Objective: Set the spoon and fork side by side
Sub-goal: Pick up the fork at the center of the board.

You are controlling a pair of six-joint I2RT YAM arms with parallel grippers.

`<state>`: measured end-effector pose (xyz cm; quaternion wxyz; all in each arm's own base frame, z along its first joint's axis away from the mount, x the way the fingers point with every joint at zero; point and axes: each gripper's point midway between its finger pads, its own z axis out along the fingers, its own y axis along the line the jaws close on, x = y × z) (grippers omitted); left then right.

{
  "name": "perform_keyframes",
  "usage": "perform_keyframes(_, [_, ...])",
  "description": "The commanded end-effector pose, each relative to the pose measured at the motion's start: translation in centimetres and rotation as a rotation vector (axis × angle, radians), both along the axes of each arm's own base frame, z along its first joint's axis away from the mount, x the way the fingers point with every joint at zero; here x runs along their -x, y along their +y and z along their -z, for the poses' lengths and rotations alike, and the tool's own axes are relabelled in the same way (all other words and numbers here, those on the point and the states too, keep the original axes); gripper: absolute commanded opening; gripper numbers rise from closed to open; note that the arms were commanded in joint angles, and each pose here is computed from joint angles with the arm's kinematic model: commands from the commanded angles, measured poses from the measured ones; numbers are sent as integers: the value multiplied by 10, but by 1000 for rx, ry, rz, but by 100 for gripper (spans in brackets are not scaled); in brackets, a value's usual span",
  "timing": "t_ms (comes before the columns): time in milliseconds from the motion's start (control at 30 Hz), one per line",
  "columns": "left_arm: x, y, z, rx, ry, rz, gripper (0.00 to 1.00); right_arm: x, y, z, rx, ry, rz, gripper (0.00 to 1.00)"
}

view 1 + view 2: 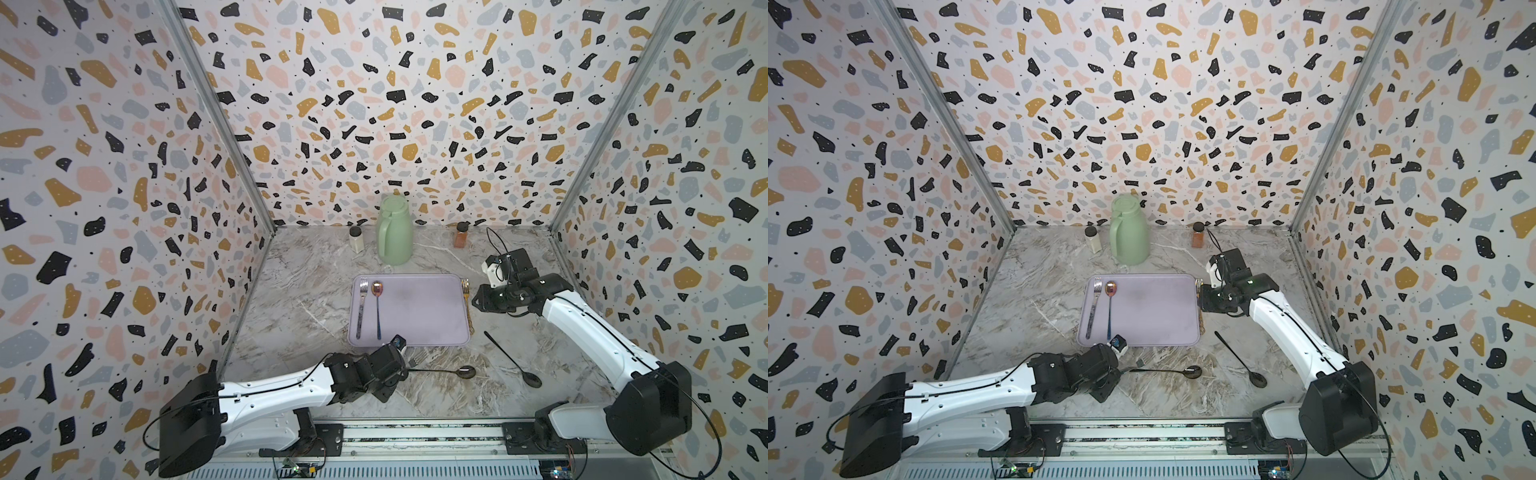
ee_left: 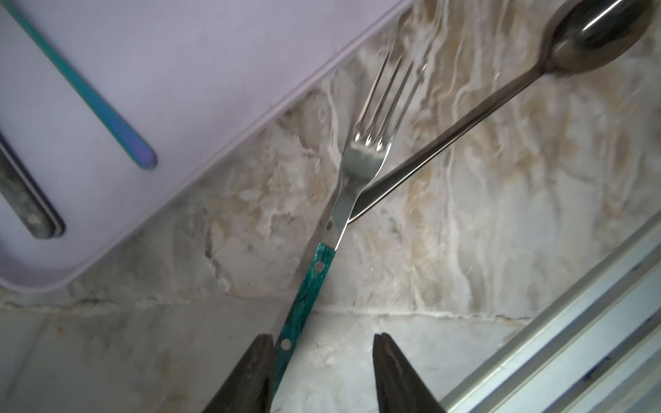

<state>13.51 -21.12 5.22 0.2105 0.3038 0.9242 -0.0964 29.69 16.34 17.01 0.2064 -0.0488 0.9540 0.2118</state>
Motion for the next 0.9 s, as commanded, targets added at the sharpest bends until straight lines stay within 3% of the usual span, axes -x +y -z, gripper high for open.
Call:
perform_keyframes(0, [1,0,3,45,9,-55,47,9,6,-4,-33,-13,-58,28])
perform_keyframes(200, [-4,11,8,-10,-15,-90,49,17,18,-3,-105,-16,-105,29])
perform_keyframes(500, [-6,2,17,-76,14,-52,50,27,19,-1,-108,-29,-137,31])
perform_keyframes(867, [-2,-2,28,-107,56,-28,39,28,21,-1,-113,-30,-142,31])
